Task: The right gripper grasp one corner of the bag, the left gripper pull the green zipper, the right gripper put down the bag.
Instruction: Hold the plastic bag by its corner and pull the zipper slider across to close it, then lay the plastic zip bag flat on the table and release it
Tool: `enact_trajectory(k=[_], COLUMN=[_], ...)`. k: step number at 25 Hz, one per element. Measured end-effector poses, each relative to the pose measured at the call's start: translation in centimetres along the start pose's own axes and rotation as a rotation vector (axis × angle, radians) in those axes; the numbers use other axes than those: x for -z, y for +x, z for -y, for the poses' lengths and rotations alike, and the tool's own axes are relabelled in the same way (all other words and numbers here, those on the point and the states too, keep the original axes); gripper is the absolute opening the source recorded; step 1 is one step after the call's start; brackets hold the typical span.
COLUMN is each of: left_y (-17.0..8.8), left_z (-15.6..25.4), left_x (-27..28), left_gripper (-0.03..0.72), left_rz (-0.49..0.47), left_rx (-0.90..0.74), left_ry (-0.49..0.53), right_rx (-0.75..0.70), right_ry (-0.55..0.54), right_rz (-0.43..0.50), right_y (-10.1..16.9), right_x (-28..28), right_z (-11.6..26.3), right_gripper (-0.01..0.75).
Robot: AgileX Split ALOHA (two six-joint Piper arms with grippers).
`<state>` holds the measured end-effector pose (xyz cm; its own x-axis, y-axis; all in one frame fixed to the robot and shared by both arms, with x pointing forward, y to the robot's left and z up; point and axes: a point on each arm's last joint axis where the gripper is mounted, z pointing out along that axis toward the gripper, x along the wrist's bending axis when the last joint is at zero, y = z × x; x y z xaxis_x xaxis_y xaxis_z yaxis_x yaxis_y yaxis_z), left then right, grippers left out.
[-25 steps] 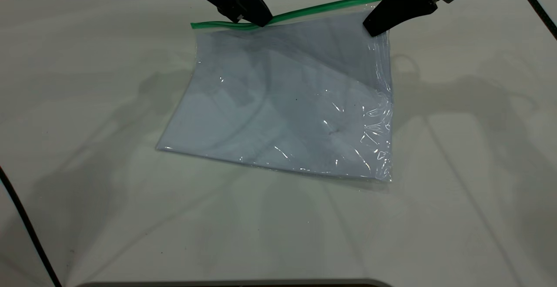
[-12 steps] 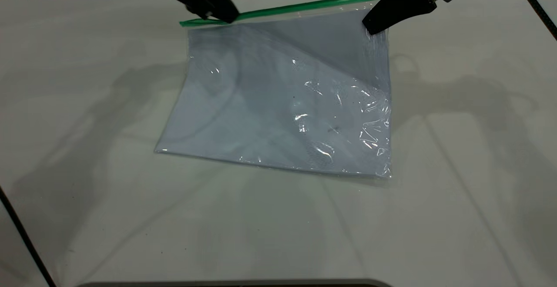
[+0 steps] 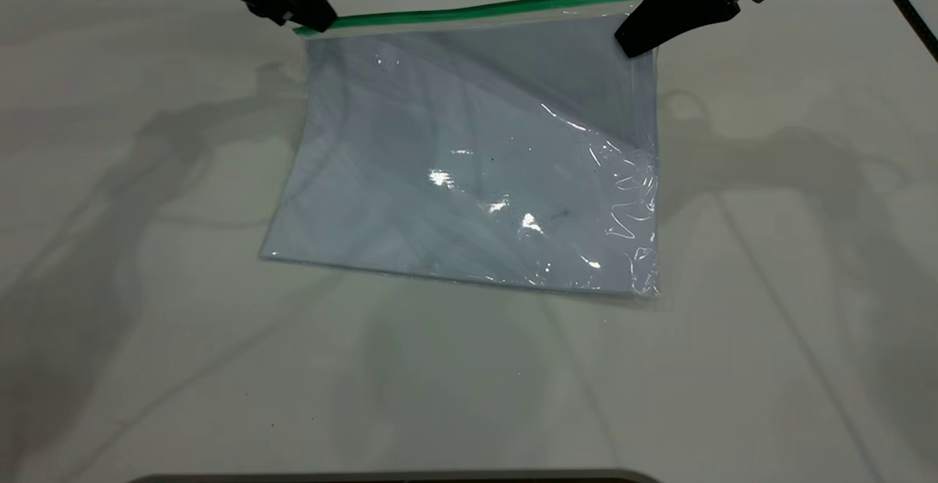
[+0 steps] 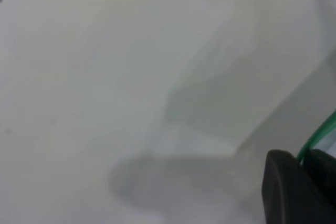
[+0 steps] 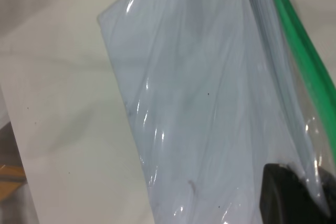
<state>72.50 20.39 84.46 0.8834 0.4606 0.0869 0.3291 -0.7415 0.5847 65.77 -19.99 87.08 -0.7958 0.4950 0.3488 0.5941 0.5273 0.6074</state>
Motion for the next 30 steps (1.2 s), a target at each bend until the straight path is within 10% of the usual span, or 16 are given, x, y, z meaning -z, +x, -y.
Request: enact_trajectory(k=[12, 23, 30], left_y=[0.2, -0.2, -3.1], left_z=[0.3, -5.3, -11.1], left_x=[0.2, 8.5, 21.0], left_gripper=[0.132, 0.51, 0.514], left_rz=[-0.01, 0.011, -0.043], left_rx=[0.001, 0.078, 0.103], left_ry=[0.021, -0.069, -0.131], right_rx=[0.002, 0.017, -0.018], right_ry=[0.001, -0.032, -0.073], right_rz=[0.029, 0.344, 0.445], right_y=[-0.3, -0.3, 6.4], right_x=[0.0, 4.9, 14.4], right_z=[0.0, -3.2, -7.5], right_gripper=[0.057, 0.584, 0.544])
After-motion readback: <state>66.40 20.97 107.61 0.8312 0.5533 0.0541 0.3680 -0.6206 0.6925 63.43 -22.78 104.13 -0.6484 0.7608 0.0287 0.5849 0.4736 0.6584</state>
